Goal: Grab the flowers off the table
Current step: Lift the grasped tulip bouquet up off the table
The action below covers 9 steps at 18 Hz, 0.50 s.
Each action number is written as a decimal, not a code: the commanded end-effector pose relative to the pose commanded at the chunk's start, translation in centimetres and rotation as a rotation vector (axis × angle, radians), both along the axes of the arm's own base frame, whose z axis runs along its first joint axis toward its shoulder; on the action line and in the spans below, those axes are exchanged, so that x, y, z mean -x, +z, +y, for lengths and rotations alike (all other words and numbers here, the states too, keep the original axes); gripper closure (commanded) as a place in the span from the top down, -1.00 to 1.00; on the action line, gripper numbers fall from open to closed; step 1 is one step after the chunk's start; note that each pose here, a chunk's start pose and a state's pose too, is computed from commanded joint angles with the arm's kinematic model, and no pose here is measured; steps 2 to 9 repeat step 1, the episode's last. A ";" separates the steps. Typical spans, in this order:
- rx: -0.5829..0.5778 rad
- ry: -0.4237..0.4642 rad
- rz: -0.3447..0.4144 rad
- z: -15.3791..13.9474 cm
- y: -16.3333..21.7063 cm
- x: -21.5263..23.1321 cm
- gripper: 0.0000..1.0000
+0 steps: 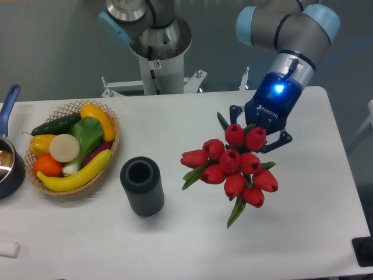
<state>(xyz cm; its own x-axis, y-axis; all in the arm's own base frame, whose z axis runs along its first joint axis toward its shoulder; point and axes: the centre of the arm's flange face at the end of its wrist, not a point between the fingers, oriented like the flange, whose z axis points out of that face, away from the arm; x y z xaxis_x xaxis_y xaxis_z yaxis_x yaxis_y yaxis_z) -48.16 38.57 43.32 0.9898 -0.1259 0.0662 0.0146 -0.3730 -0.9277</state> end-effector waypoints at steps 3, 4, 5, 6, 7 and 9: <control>0.000 -0.001 0.001 0.0 0.0 0.0 -0.68; 0.000 -0.001 0.001 0.0 0.0 0.0 -0.68; 0.000 -0.001 0.001 0.0 0.0 0.0 -0.68; 0.000 -0.001 0.001 0.0 0.0 0.0 -0.68; 0.000 -0.001 0.001 0.0 0.0 0.0 -0.68; 0.000 -0.001 0.001 0.0 0.0 0.0 -0.68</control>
